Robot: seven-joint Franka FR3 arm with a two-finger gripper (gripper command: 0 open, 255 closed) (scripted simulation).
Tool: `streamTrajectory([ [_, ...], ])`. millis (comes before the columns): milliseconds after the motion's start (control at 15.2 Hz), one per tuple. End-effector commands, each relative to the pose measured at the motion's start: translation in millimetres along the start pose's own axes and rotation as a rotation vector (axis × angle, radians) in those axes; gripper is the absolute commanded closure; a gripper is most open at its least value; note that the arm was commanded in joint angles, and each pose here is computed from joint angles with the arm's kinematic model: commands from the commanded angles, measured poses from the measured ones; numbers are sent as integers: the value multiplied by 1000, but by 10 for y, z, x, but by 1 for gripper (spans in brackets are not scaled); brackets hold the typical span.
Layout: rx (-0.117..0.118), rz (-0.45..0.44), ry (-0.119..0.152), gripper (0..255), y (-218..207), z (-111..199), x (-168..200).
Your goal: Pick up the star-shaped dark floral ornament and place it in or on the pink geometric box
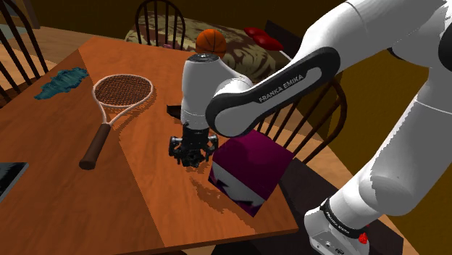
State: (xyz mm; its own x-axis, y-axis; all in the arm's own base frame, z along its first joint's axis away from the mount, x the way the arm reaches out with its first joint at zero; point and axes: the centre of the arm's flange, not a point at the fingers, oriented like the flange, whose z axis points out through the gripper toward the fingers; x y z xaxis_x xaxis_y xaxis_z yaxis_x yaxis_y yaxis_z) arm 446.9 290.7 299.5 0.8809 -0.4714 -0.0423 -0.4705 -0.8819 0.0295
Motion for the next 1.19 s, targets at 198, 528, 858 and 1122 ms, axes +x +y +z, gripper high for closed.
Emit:
streamTrajectory([
  [198, 19, 15, -5, 0, 13, 255, 21],
  [528, 19, 15, -5, 0, 12, 338, 21],
  [858, 19, 15, -5, 255, 12, 339, 21],
  [1122, 19, 15, -5, 255, 12, 339, 20],
])
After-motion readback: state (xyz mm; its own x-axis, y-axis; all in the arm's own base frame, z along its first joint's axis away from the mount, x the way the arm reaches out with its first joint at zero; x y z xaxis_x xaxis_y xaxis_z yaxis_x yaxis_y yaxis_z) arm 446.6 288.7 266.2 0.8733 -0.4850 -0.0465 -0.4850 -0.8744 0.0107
